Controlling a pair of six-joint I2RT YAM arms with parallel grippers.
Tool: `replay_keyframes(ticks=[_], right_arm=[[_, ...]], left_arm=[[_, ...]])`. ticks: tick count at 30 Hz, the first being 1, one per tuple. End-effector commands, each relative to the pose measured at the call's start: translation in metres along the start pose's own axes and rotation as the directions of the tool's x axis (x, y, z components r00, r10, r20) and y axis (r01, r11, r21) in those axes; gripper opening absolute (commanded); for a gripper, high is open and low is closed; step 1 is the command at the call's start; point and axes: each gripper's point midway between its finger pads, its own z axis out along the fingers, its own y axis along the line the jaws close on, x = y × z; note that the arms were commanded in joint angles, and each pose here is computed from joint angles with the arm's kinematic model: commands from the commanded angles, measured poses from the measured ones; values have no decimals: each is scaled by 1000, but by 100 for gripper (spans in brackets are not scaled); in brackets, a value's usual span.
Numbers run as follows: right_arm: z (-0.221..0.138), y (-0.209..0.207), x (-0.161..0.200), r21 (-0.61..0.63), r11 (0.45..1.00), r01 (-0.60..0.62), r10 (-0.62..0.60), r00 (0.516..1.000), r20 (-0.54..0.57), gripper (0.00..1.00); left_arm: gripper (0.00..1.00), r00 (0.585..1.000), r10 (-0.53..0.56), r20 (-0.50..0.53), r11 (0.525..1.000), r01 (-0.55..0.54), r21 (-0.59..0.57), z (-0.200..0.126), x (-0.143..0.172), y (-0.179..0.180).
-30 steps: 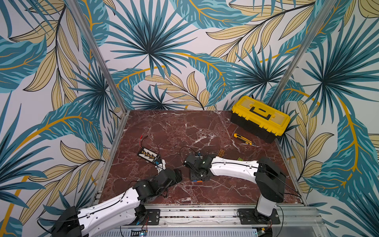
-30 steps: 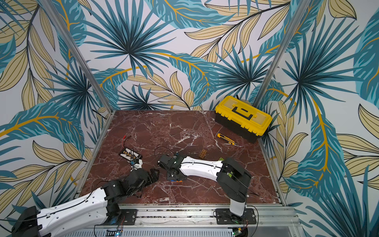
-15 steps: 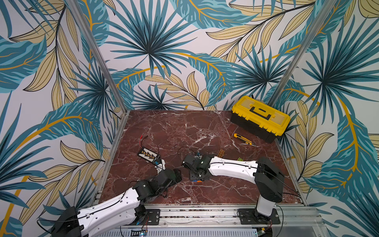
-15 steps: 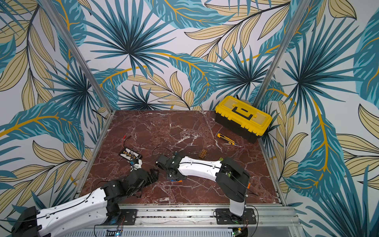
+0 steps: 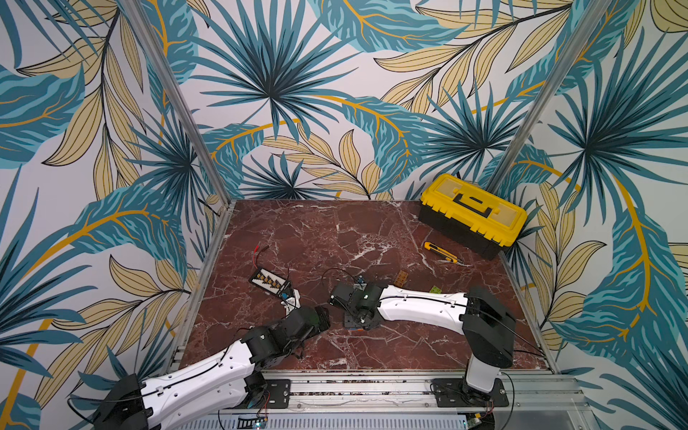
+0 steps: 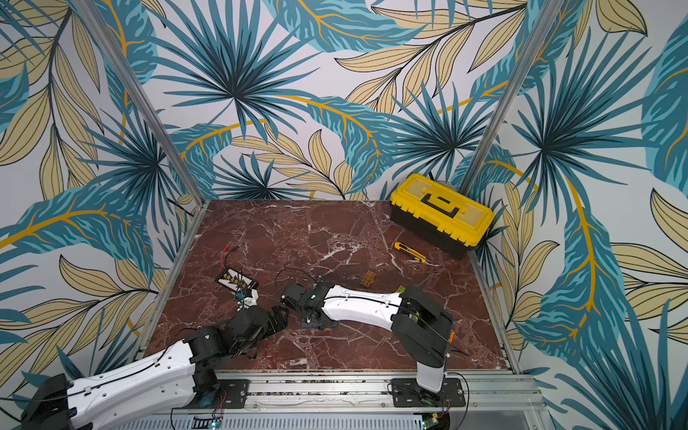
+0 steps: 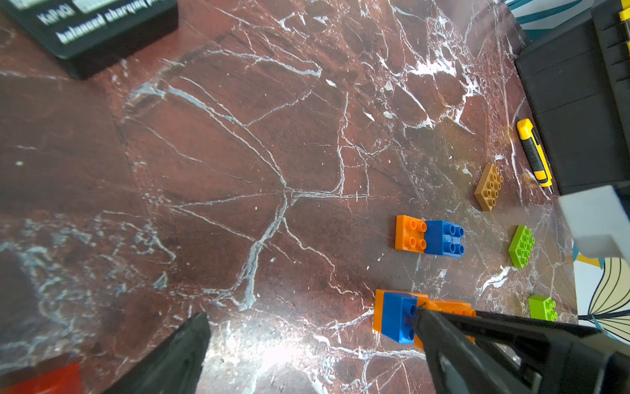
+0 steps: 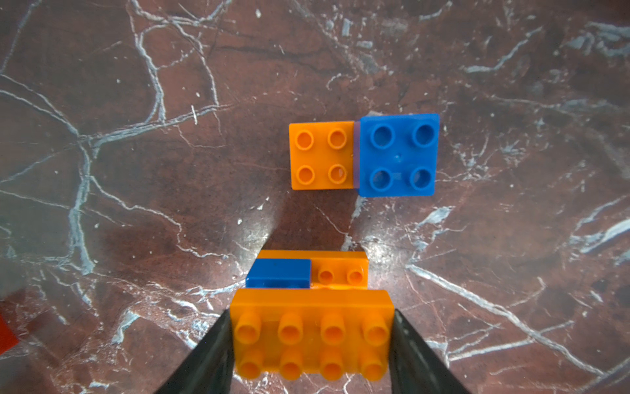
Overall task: Assemble the number 5 with lego
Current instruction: Assemble the lego brick with the lego brick.
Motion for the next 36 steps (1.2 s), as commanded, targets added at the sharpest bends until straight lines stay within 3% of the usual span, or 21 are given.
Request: replay_keyframes(ticks=[1,26,36], right_arm=[[11,-11,10,66,998,12,-10,999,-30,51],[31,-26,25,145,988,58,-45,994,-96,47],[55,-38,44,187,980,73,-40,984,-174,45]], left_arm=[[100,1000,-2,7,1000,2,-27,3,1,10],[100,1000,1,5,999,-1,-37,3,0,9],[100,1000,0,5,999,1,-42,5,1,10]])
